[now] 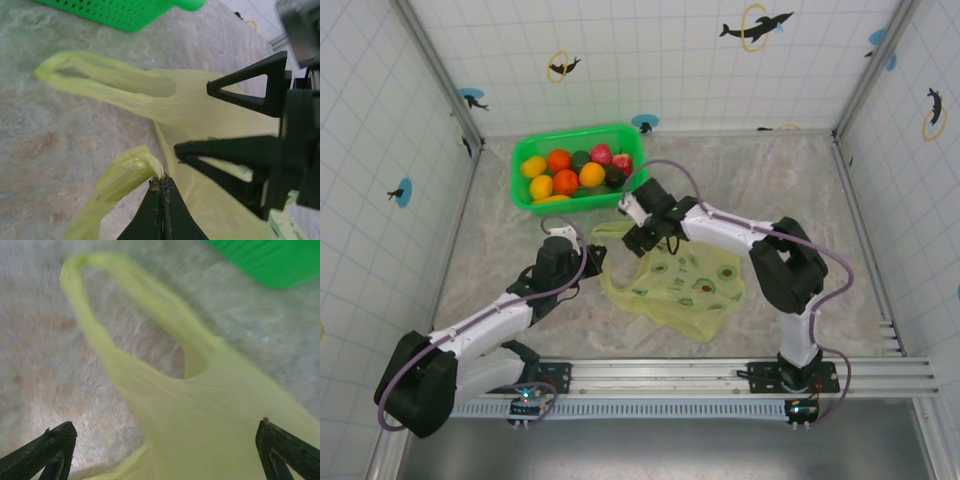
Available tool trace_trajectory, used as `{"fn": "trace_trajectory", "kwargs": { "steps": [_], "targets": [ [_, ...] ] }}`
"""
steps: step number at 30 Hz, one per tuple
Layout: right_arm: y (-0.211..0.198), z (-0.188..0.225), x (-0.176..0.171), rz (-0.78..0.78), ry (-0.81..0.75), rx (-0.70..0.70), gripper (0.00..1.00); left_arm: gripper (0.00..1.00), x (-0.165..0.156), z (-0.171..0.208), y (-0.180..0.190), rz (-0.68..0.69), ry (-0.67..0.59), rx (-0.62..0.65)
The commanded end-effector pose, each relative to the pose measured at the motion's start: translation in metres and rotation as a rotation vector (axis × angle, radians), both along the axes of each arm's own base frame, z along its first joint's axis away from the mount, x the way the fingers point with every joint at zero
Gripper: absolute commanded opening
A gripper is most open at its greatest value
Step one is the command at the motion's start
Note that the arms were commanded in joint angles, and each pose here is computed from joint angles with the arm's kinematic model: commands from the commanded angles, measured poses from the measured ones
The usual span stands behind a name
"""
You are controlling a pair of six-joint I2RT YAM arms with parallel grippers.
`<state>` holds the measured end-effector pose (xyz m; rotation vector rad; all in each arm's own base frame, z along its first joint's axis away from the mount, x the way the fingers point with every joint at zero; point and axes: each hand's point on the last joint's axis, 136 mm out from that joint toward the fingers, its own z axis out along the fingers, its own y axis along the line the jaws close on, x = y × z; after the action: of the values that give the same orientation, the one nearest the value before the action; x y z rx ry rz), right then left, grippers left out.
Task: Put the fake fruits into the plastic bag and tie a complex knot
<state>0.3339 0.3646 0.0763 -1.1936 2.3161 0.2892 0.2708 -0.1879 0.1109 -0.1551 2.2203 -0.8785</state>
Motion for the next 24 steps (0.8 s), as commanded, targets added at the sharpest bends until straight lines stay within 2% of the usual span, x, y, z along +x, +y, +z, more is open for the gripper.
{"fn": "trace_trajectory", "kwargs": {
  "steps": [1,4,6,9,11,14,18,21,24],
  "targets": [
    [-0.001,-0.003,0.021,-0.002,-0.157,-0.159,0.99,0.0,0.0,0.003,0.001,0.034,-0.012,-0.063],
    [-0.004,-0.006,0.038,-0.037,-0.348,-0.283,0.97,0.0,-0.004,-0.006,0.005,0.053,0.005,-0.067],
    [0.0,-0.003,0.042,-0.05,-0.403,-0.28,0.9,0.0,-0.005,-0.009,0.009,0.067,0.009,-0.065],
    [0.006,0.01,0.044,-0.065,-0.459,-0.231,0.57,0.0,-0.007,-0.01,0.013,0.086,0.003,-0.066],
    [0.012,0.027,0.039,-0.053,-0.478,-0.161,0.28,0.0,-0.007,-0.008,0.014,0.091,-0.005,-0.072],
    [0.017,0.062,0.029,-0.025,-0.492,-0.052,0.0,0.0,-0.007,0.003,0.012,0.081,-0.029,-0.087],
    [0.003,0.13,0.026,-0.071,-0.509,0.137,0.0,0.0,0.0,0.041,0.005,0.046,-0.118,-0.115],
    [-0.024,0.192,0.039,-0.172,-0.504,0.337,0.0,0.0,0.011,0.093,0.0,0.025,-0.241,-0.111],
    [-0.069,0.257,0.057,-0.307,-0.566,0.553,0.0,0.0,0.029,0.155,-0.011,-0.015,-0.379,-0.059]
  ]
}}
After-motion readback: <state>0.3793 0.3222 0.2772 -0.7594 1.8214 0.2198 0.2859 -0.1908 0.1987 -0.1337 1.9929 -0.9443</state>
